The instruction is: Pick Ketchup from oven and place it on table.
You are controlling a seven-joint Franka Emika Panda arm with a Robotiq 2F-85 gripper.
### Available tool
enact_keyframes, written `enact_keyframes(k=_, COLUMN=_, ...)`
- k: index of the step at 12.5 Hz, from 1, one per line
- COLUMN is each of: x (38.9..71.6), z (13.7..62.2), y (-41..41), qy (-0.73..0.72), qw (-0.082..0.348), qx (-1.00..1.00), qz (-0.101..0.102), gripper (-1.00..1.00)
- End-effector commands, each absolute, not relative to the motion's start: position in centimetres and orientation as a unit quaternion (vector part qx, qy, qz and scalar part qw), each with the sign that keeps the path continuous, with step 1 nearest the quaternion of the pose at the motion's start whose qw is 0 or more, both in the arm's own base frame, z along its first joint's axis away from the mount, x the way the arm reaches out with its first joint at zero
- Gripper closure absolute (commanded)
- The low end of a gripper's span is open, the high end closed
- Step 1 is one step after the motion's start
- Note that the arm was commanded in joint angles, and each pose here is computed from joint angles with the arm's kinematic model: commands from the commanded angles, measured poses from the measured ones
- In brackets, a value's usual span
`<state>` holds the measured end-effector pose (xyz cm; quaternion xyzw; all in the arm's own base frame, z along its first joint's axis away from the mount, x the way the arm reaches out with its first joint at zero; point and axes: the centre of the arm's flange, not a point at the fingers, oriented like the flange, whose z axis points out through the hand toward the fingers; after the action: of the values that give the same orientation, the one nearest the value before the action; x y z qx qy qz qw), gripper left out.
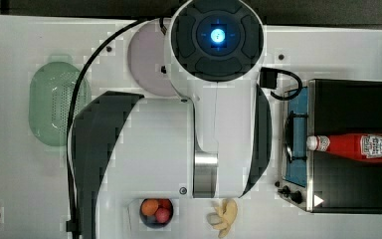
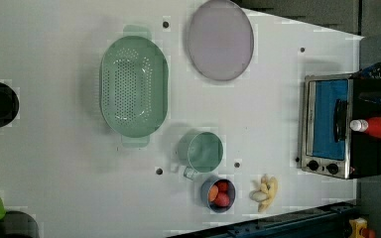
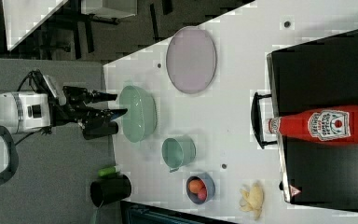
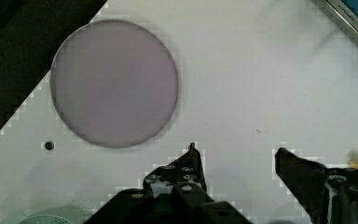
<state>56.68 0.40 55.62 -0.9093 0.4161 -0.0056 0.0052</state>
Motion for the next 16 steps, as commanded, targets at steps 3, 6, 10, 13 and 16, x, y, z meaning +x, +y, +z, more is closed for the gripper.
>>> enact_keyframes(k=3, x=41.9, z=65.0, y=-1.3, qy=0.42, qw=-0.003, qx=-0.907, qz=0.035, gripper=-1.0)
enact_keyframes(k=6, x=43.2, z=64.1, y=-4.6, qy=0.449, qw=0.008, qx=-0.893, qz=0.03, gripper=-1.0)
enact_keyframes(k=10, x=45.9, z=60.5, y=-13.4, qy=0.521, qw=0.029, qx=-0.853, qz=0.019, gripper=-1.0)
enact_keyframes(k=13, x=47.1, z=56.3, y=-21.2, qy=0.582, qw=0.03, qx=-0.812, qz=0.012, gripper=-1.0)
enact_keyframes(k=16, x=47.8, z=53.3, y=-26.8, qy=0.623, qw=0.024, qx=-0.782, qz=-0.016, gripper=-1.0)
